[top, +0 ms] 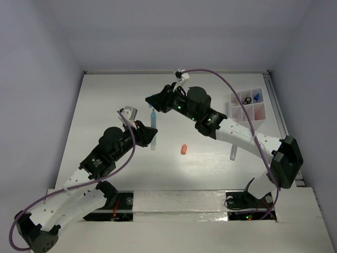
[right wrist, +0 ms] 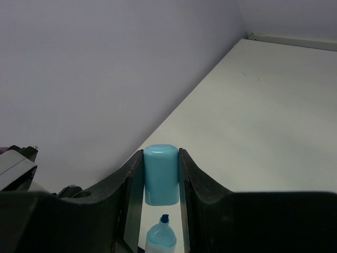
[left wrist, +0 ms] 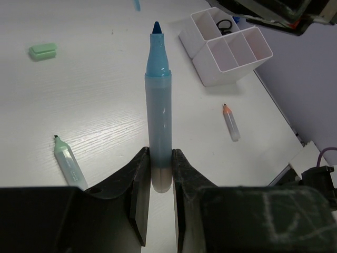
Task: Sort the stationery into containers
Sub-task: Close the pen cap on the pen.
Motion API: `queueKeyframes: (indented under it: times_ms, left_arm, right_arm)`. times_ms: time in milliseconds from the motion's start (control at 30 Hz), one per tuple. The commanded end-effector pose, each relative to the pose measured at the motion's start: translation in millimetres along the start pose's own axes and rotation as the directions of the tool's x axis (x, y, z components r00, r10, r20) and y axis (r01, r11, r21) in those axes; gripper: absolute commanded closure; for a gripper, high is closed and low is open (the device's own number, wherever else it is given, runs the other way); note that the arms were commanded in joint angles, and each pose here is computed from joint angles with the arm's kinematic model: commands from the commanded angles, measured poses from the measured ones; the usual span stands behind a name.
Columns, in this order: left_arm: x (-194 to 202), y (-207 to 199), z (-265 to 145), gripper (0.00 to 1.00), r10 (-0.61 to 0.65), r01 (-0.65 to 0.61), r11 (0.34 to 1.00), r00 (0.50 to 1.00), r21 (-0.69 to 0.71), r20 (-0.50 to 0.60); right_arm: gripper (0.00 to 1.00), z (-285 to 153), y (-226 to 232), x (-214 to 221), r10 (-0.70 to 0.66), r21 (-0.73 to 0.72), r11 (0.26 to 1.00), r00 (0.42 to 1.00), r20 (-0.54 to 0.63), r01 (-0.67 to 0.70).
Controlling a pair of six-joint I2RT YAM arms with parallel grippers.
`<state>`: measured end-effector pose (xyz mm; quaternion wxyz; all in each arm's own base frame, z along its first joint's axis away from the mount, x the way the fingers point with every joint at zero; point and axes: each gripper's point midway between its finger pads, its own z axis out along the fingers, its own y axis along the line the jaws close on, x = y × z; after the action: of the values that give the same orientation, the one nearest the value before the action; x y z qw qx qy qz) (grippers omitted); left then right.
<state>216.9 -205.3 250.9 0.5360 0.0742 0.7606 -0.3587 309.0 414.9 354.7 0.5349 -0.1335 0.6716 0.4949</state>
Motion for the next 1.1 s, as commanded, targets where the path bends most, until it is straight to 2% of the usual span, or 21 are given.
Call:
queueKeyframes:
  times_ms: [0, 667, 900, 1067]
  left_arm:
    - [-29.8, -11.3, 1.3, 1.0, -0.017, 0.013, 0.999, 0.994, 0.032, 0.104]
    - [-54.2, -0.8, -1.9, 1.0, -0.038, 0.047, 0.998, 0.976, -0.041, 0.213]
    - [-72.5, -5.3, 4.1, 1.0, -0.066, 0.076, 0.997, 0.956, -0.024, 0.287]
    - [-83.9, -5.0, 6.2, 1.0, -0.062, 0.078, 0.996, 0.942, -0.033, 0.329]
  right_arm:
    - [0.99, 1.5, 21.4, -23.0, -0.026, -0.041, 0.999, 0.996, 0.08, 0.029]
    - [0.99, 3.5, 14.6, -1.6, -0.069, 0.033, 0.997, 0.995, 0.072, 0.066]
    - [0.99, 3.9, 15.0, 12.9, -0.126, 0.142, 0.984, 0.985, 0.119, 0.109]
    - [0.99, -1.6, 12.5, 14.9, -0.129, 0.16, 0.981, 0.983, 0.131, 0.107]
